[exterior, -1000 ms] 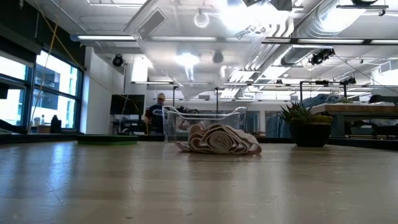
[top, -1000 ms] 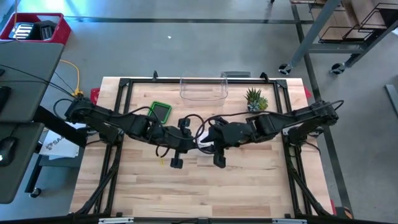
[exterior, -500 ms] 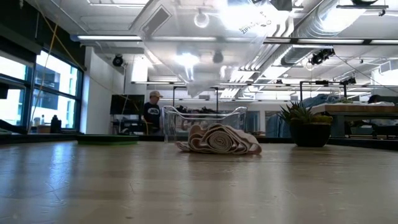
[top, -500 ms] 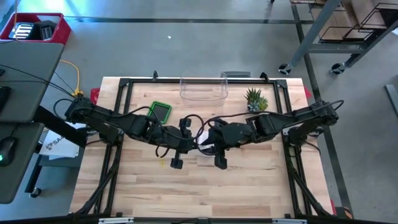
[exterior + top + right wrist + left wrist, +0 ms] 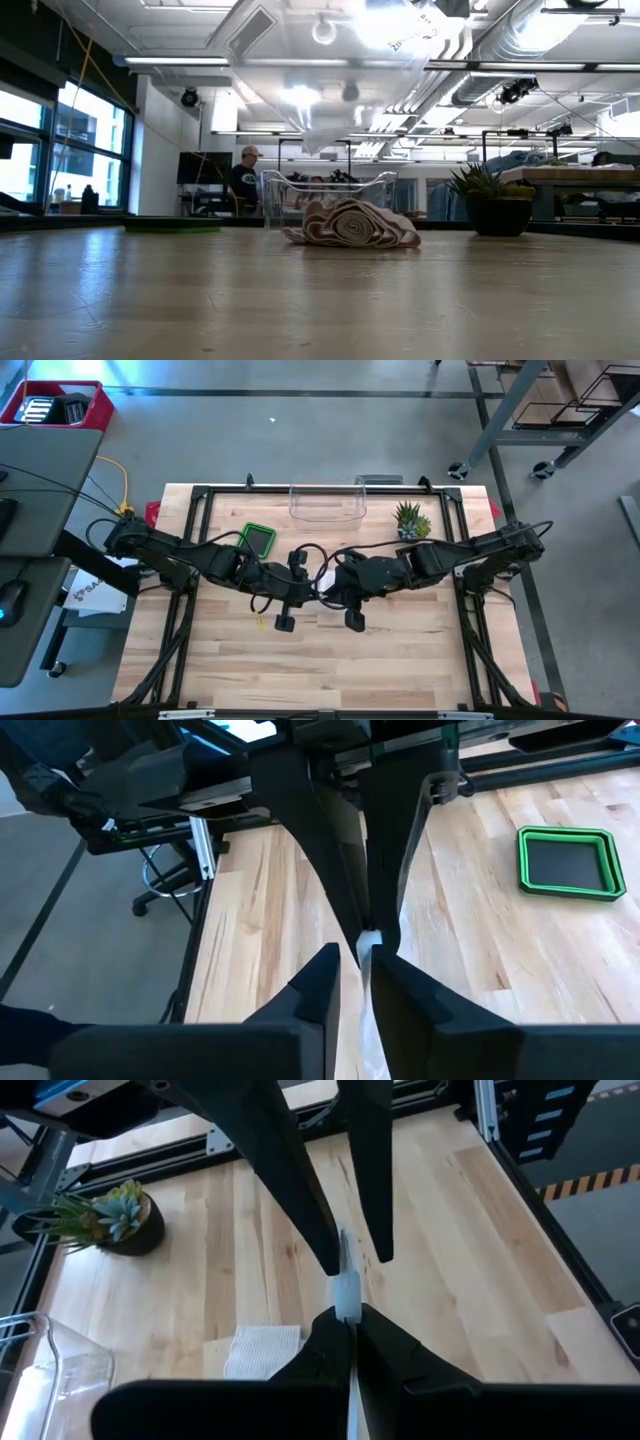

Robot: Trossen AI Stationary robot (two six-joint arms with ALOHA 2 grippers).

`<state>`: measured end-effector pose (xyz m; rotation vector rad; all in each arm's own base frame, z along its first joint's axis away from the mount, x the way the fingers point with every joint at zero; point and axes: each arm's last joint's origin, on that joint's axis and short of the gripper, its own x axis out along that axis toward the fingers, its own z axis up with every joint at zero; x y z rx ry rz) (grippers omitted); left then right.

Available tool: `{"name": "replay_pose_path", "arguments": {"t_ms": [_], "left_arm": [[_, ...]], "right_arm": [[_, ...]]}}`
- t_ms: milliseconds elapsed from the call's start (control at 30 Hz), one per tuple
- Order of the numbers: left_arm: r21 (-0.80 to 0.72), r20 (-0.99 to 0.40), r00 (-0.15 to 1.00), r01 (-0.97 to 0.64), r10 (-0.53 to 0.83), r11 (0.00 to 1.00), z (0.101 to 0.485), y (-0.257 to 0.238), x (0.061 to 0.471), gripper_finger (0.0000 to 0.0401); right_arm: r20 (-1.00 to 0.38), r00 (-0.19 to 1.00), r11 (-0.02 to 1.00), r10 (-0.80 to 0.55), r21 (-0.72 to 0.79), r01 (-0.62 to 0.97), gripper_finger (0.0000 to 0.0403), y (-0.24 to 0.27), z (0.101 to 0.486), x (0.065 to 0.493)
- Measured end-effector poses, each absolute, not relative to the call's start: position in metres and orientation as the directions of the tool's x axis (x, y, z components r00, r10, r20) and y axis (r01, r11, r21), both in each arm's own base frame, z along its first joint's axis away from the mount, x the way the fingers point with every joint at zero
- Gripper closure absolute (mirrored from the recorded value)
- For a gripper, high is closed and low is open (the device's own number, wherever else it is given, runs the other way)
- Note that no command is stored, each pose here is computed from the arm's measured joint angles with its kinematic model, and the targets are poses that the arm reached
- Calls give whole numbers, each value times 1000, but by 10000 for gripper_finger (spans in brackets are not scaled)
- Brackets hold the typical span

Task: Roll bandage
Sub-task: Open the transparent zip bag

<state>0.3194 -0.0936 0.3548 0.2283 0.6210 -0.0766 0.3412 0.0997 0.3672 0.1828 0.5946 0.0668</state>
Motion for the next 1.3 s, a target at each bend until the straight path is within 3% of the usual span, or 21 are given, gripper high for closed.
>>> {"name": "replay_pose_path", "arguments": {"t_ms": [200,367,533,733,1000,1300], "left_arm": [[174,-582,813,131,-6,976,355,-94,320,401],[166,-581,814,125,-6,978,355,-94,320,401],[166,-580,815,124,-5,978,355,-94,320,401],[167,-556,831,127,-13,978,364,-94,320,397],[175,-496,868,127,-24,976,386,-93,319,324],[141,-590,807,133,-25,981,380,-92,312,244]], "right_arm": [[-555,824,978,117,206,0,360,100,367,341],[-559,821,983,112,182,-9,398,100,366,341],[-561,820,983,112,183,-9,383,100,366,341],[-554,817,973,157,228,-33,400,101,367,340],[-573,796,967,194,249,-56,403,102,363,341],[-563,810,972,163,233,-33,403,100,364,342]]}}
